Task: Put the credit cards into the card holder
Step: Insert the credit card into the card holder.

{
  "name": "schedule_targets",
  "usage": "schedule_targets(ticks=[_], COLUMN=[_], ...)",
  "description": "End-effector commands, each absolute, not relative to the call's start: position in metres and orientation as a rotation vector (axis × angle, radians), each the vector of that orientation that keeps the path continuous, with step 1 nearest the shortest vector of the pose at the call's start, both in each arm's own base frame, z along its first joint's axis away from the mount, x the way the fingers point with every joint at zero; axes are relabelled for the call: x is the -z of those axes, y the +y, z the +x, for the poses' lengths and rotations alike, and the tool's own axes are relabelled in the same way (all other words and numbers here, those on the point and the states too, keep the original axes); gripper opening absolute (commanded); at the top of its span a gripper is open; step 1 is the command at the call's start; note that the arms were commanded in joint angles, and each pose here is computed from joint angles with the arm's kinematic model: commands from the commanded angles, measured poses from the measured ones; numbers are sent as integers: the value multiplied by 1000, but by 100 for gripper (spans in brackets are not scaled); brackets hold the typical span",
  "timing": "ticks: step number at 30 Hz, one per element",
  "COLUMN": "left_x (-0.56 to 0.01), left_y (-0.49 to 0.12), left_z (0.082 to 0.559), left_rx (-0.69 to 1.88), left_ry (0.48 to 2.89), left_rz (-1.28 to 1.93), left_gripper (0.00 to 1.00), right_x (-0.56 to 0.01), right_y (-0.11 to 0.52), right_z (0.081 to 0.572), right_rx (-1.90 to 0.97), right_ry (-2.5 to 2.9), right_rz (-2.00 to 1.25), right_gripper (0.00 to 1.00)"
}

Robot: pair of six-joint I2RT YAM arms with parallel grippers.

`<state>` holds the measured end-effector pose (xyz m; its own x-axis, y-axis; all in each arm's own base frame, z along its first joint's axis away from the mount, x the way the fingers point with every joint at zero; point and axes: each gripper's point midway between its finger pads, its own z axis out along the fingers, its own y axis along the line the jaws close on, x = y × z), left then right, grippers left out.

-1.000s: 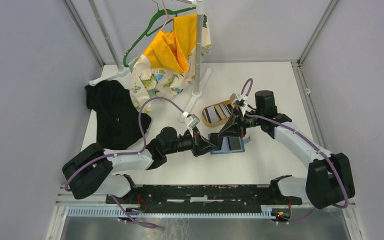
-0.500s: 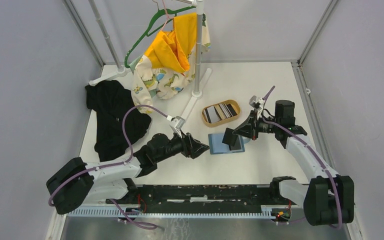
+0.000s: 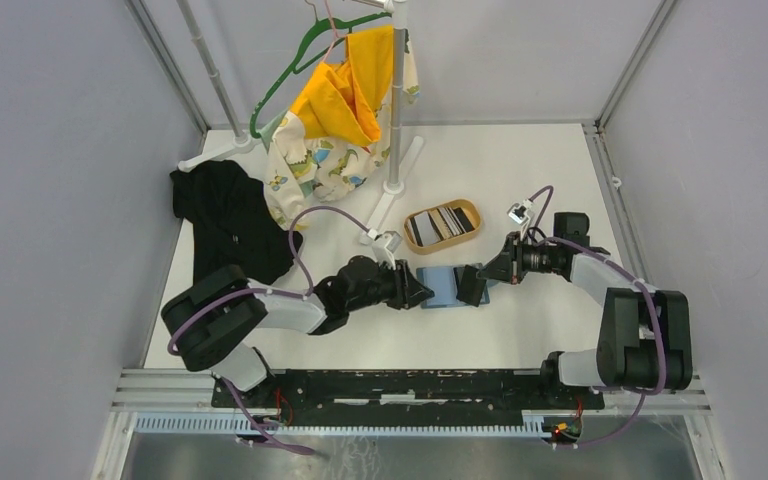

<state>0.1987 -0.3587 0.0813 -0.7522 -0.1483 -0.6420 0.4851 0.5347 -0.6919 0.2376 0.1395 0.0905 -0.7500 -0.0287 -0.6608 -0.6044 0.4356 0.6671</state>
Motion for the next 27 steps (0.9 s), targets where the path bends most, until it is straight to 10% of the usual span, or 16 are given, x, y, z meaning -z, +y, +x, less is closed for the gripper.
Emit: schedule_targets(ticks=[1,27], left_x=[-78,-48], left_y=[-377,-376], left_z=[218,229], left_rx=[1088,758], left_ry=[2126,2220], left_rz=[222,209], left_gripper=[38,37], right_x=[-94,-66], right_y=[141,138], right_z=[253,279], right_rx=[-1342,-1292], right_ry=[2102,2219], right_rz=[-505,-360], right_gripper=[0,0])
